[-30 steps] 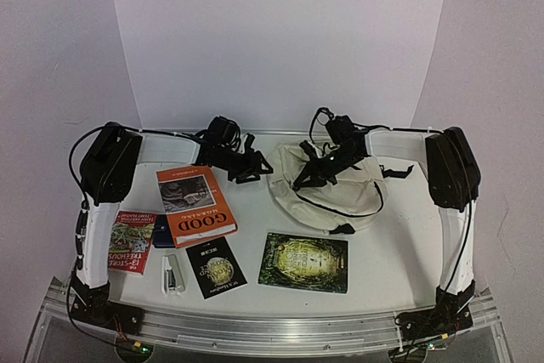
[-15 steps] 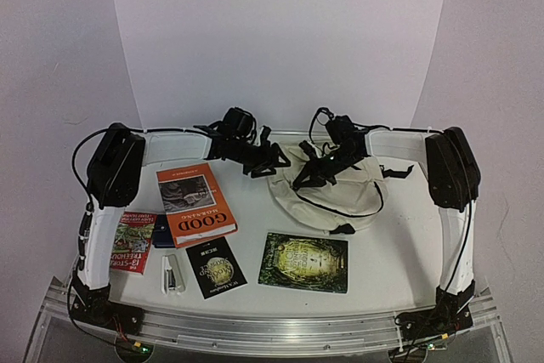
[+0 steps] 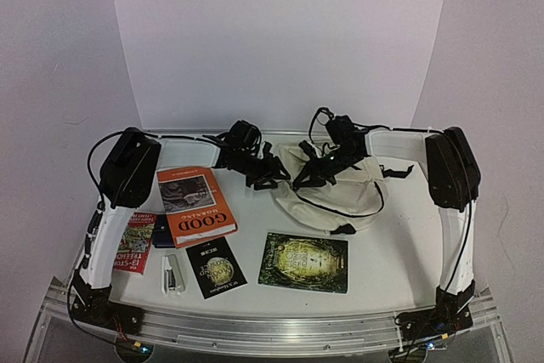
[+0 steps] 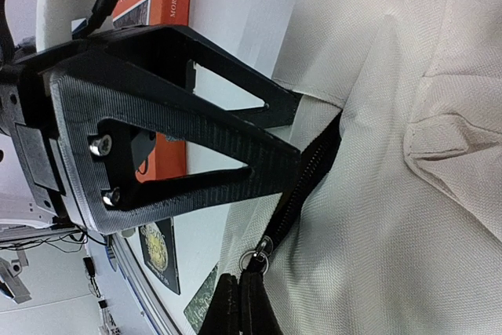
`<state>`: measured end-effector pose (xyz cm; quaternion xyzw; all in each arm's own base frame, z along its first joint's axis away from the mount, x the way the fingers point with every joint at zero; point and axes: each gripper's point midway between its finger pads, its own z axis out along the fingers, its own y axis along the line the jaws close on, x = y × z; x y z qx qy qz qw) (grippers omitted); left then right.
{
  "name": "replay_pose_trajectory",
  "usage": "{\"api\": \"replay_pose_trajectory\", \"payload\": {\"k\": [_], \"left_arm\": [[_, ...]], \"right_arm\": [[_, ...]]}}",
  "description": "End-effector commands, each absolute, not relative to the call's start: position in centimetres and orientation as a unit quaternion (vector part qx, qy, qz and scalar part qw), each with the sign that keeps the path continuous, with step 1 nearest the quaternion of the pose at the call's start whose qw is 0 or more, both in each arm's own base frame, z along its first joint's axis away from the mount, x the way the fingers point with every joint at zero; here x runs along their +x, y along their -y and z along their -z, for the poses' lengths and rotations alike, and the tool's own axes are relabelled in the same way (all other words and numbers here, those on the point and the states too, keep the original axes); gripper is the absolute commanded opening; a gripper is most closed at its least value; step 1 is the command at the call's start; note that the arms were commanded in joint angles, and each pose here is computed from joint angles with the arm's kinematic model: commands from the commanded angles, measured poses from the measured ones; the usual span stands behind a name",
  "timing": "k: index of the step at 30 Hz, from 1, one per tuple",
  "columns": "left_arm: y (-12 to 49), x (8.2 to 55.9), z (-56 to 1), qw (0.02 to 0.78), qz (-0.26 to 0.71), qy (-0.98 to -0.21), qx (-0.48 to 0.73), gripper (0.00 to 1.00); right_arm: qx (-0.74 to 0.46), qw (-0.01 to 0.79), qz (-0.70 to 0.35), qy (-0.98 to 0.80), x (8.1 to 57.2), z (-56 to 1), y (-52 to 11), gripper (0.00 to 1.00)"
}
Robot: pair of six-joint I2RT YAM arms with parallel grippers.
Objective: Pack the student bag
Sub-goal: Unzip the student bag at the center of the board.
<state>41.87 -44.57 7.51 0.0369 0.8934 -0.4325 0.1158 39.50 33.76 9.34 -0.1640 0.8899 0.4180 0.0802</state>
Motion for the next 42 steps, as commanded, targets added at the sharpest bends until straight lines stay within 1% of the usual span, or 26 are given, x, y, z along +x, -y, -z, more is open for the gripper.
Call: {"api": "replay_pose_trajectory", "payload": {"k": [1,4,6,12,15,17,21,22,32,42], "left_arm": [[46.4,41.6,-8.7,0.118,0.455,-0.881,0.049,0.55],[46.6,41.7,-8.5,0.116,0.456,-0.881,0.047,0.54],[46.7,41.9,-8.5,0.118,0.456,-0.881,0.045,0.52],[47.2,42.5,-8.3,0.119,0.461,-0.878,0.042,0.33],[47.4,42.7,-8.4,0.120,0.464,-0.877,0.041,0.27],[47.4,42.8,-8.3,0.120,0.464,-0.877,0.038,0.20],[46.8,43.4,-8.3,0.127,0.458,-0.879,0.026,0.03],[46.6,43.5,-8.3,0.127,0.458,-0.880,0.021,0.00],[42.8,45.5,-9.2,0.155,0.460,-0.874,-0.025,0.00],[39.3,47.4,-9.2,0.170,0.454,-0.872,-0.060,0.00]], "right_arm": [[-0.169,0.077,-0.426,-0.886,39.1,-9.7,-33.9,0.00],[-0.172,0.073,-0.427,-0.885,38.7,-9.6,-34.2,0.00],[-0.175,0.071,-0.428,-0.884,38.5,-9.5,-34.3,0.00],[-0.180,0.071,-0.431,-0.881,38.3,-9.9,-34.8,0.00],[-0.182,0.074,-0.433,-0.880,38.3,-10.2,-34.8,0.00],[-0.183,0.073,-0.434,-0.879,38.2,-10.3,-34.8,0.00],[-0.185,0.072,-0.436,-0.878,37.8,-10.5,-34.7,0.00],[-0.186,0.072,-0.435,-0.878,37.6,-10.6,-34.6,0.00],[-0.186,0.067,-0.418,-0.887,35.9,-10.4,-32.1,0.00],[-0.177,0.061,-0.408,-0.894,34.5,-11.7,-28.4,0.00]]}}
